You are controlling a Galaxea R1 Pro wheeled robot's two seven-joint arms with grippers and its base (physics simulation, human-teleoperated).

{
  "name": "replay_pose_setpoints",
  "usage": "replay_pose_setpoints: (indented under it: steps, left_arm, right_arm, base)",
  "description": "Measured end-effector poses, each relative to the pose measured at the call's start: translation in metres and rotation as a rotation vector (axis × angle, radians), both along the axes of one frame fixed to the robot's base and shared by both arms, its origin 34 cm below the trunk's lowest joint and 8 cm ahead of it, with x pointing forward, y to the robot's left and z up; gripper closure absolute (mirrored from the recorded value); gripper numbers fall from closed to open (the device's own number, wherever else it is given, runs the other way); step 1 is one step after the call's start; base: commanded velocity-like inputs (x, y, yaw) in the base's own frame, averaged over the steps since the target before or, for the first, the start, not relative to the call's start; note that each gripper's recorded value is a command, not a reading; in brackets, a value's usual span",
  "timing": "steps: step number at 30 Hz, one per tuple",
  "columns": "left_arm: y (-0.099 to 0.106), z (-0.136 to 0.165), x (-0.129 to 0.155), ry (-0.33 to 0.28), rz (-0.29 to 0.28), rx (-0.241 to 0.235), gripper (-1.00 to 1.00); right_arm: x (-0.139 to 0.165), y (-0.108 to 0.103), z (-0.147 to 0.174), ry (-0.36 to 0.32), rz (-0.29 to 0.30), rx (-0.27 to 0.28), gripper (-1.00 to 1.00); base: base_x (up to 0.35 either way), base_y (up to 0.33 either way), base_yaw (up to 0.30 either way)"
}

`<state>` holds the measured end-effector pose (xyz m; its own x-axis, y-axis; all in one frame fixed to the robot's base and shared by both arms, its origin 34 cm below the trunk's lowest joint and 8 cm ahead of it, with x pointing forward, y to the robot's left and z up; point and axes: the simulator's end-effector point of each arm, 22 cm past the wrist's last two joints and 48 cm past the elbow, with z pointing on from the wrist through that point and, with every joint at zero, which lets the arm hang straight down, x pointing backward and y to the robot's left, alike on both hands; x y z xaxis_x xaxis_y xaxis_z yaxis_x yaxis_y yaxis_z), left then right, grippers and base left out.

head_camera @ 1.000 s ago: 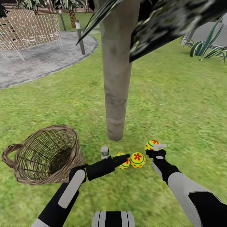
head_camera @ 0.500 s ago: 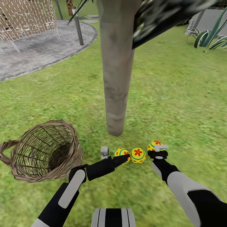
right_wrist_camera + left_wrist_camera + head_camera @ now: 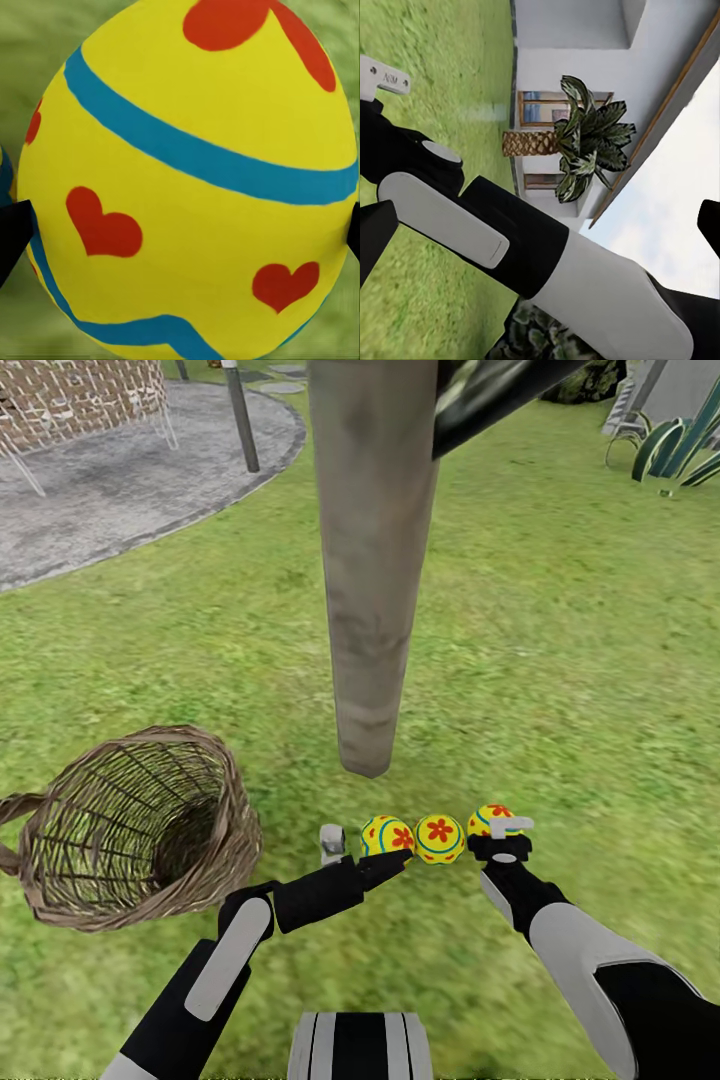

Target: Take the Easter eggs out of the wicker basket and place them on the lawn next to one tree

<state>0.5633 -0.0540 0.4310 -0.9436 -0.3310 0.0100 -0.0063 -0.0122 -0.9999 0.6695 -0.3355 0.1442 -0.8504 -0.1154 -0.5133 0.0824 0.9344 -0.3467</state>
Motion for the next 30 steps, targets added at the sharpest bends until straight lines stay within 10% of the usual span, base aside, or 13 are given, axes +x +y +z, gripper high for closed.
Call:
replay_pose_setpoints:
  steps: [19, 20, 30]
  left_arm:
    - [0.000, -0.034, -0.006, 0.070, 0.000, -0.002, -1.00]
    - [0.000, -0.034, -0.006, 0.070, 0.000, -0.002, -1.00]
    - [0.000, -0.023, -0.004, 0.047, 0.000, -0.001, -1.00]
  right_arm:
    - [-0.001, -0.006, -0.024, 0.005, 0.004, -0.032, 1.00]
    - [-0.001, -0.006, -0.024, 0.005, 0.005, -0.036, -1.00]
    - [-0.008, -0.002, -0.022, 0.024, 0.010, -0.002, -1.00]
  base:
    - [0.000, 0.000, 0.000]
    - [0.000, 0.000, 0.000]
    - [0.000, 0.000, 0.000]
